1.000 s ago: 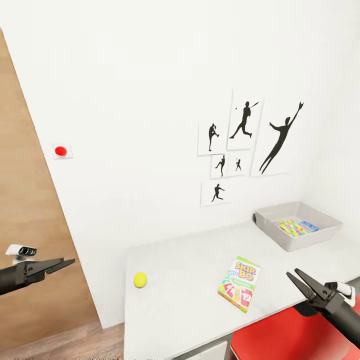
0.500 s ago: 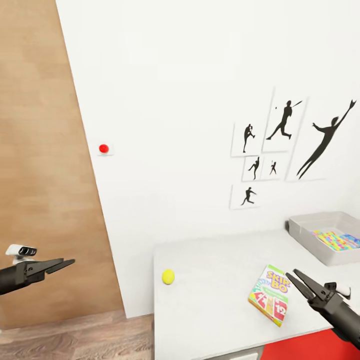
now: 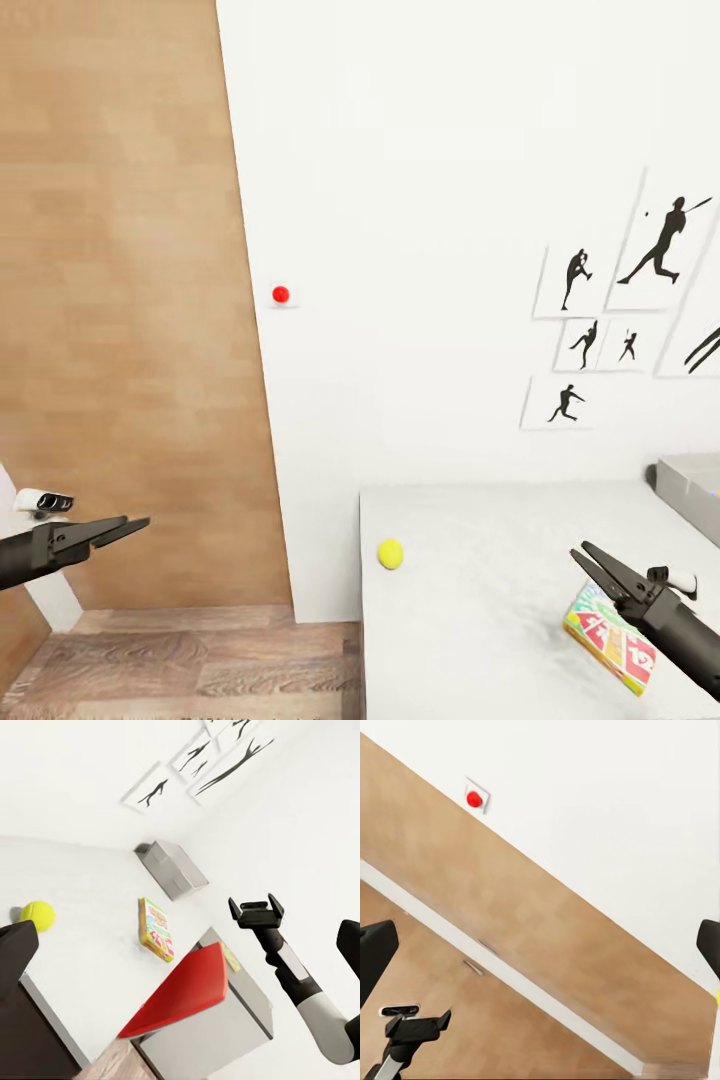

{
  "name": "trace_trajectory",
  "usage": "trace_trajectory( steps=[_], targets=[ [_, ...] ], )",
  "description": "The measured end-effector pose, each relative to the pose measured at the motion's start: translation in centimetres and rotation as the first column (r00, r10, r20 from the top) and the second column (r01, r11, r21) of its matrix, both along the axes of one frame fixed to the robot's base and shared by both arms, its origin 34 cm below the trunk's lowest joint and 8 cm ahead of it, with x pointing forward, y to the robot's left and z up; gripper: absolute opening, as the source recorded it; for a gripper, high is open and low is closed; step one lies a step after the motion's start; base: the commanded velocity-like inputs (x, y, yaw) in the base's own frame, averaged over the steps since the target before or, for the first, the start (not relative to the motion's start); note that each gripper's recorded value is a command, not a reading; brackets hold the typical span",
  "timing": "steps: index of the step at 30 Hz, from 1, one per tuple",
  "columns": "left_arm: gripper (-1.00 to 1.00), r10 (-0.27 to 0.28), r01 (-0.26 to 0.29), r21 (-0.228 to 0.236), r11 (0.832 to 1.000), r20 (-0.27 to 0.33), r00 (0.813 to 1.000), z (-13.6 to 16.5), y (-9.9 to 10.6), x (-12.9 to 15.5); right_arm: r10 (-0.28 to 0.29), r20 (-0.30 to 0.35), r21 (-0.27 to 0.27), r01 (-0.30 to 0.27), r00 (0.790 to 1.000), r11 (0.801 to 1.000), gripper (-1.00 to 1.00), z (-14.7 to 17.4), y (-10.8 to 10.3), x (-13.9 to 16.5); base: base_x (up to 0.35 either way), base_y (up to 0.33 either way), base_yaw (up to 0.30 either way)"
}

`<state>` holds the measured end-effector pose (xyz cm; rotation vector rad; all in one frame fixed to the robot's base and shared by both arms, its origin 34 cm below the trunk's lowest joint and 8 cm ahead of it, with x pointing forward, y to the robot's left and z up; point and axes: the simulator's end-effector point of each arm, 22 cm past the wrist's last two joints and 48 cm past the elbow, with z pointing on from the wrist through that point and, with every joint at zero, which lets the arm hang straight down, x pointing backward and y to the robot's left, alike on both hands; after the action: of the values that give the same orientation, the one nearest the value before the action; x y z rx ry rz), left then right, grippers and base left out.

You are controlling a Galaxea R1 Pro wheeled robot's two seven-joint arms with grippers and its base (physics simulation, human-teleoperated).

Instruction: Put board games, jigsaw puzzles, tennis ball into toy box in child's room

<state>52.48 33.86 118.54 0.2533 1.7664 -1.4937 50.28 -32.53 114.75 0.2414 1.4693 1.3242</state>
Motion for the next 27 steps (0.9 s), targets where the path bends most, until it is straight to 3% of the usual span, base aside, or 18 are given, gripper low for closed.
trace_trajectory(
  steps=[16,27],
  targets=[
    [1.0,0.001,-0.001,-0.001,1.0,-0.001,1.0,-0.02,0.02,0.01,0.001,-0.001,0.001,-0.001,1.0,1.0,1.0,-0.02,0.01,-0.02,0.0,0.052,0.279],
    [1.0,0.001,-0.001,-0.001,1.0,0.001,1.0,0.06,0.02,-0.02,0.001,0.001,0.002,-0.001,1.0,1.0,1.0,0.07,-0.01,-0.06,0.0,-0.001,0.005]
  ],
)
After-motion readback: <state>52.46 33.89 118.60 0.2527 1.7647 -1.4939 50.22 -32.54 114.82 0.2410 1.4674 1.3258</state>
